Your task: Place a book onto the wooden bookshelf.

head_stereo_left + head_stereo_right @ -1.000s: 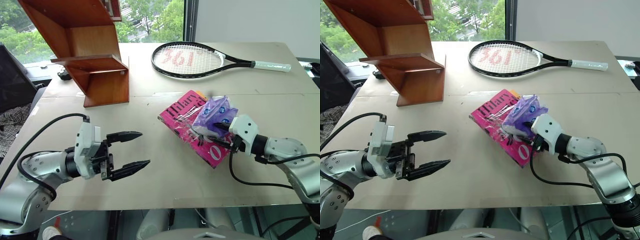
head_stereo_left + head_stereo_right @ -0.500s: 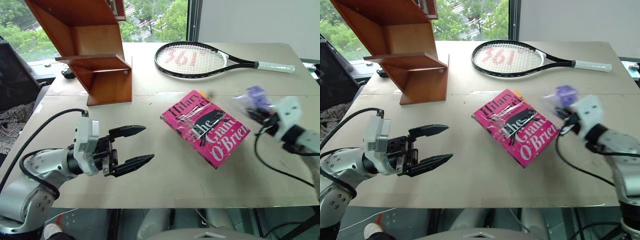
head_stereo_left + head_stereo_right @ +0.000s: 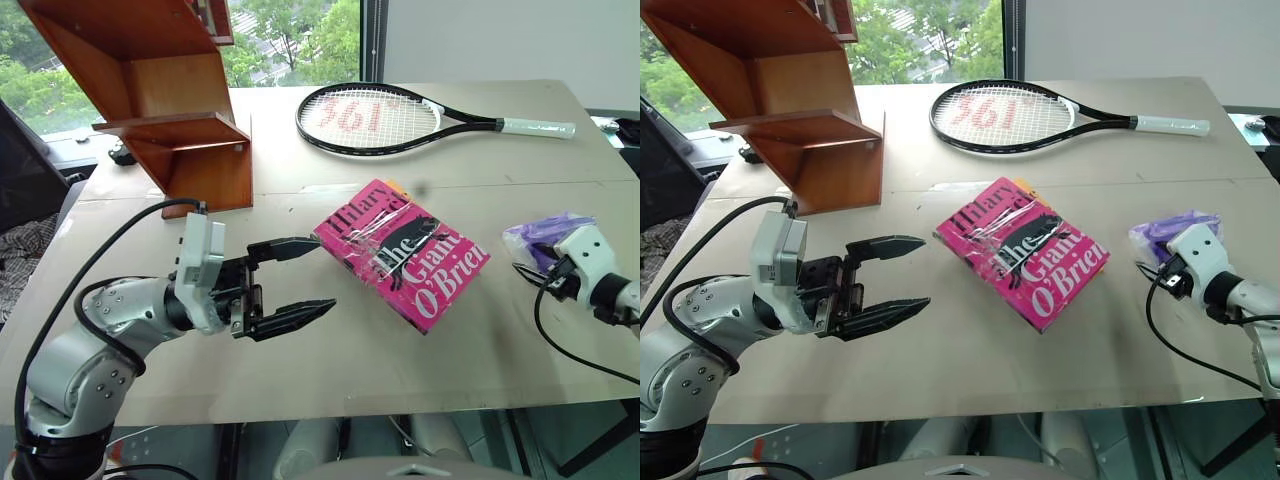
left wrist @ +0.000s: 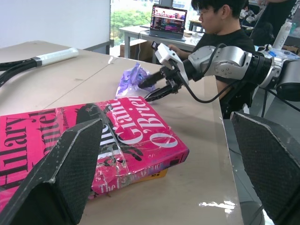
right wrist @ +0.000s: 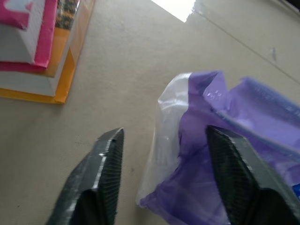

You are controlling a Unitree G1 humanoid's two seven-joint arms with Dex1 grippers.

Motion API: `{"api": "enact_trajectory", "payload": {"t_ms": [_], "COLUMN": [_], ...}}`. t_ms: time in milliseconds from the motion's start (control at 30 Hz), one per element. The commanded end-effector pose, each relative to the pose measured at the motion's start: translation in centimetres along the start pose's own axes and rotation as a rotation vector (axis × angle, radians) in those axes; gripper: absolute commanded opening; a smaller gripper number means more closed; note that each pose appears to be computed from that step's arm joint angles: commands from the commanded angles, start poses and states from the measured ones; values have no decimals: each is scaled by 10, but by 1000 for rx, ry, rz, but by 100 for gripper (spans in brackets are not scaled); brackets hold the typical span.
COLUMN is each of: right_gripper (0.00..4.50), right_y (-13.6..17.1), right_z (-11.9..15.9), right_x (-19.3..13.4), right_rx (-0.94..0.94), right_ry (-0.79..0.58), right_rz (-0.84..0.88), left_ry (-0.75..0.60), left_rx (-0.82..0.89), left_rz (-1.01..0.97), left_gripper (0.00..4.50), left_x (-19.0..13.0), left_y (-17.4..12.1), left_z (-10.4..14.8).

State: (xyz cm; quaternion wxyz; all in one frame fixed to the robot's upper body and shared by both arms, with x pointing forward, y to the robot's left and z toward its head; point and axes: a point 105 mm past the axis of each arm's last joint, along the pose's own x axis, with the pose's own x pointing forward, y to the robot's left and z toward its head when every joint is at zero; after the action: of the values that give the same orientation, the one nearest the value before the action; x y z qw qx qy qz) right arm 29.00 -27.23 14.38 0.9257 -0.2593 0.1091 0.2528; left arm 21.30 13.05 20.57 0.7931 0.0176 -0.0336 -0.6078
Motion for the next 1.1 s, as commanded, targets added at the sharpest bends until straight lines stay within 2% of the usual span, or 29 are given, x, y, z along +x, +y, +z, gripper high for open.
{"api": "enact_trajectory", "payload": {"t_ms": [33, 67, 167, 267, 333, 600, 1100], "right_gripper": [323, 323, 233, 88, 11, 3, 3], "right_y": [-1, 8, 42, 67, 76, 79, 88], "right_z": [44, 49, 56, 49, 47, 30, 55], "right_x": [-29, -35, -47, -38, -29, -9, 45], "right_rx": [-42, -23, 85, 124, 138, 113, 36], "right_ry": [-87, -94, -95, -51, -43, 34, -78], "right_rz": [29, 78, 262, 318, 314, 306, 413], "left_ry": [-3, 2, 16, 25, 31, 53, 107], "left_rx": [16, 14, 9, 5, 4, 1, 13], "left_rz": [6, 6, 9, 31, 50, 105, 166], "left_gripper": [450, 450, 450, 450, 450, 450, 450], "left_x": [-6, -7, -11, -16, -19, -30, -51], "left_y": [-1, -1, -2, 0, 0, -3, -18], "left_z": [6, 5, 4, 3, 2, -4, -14]}}
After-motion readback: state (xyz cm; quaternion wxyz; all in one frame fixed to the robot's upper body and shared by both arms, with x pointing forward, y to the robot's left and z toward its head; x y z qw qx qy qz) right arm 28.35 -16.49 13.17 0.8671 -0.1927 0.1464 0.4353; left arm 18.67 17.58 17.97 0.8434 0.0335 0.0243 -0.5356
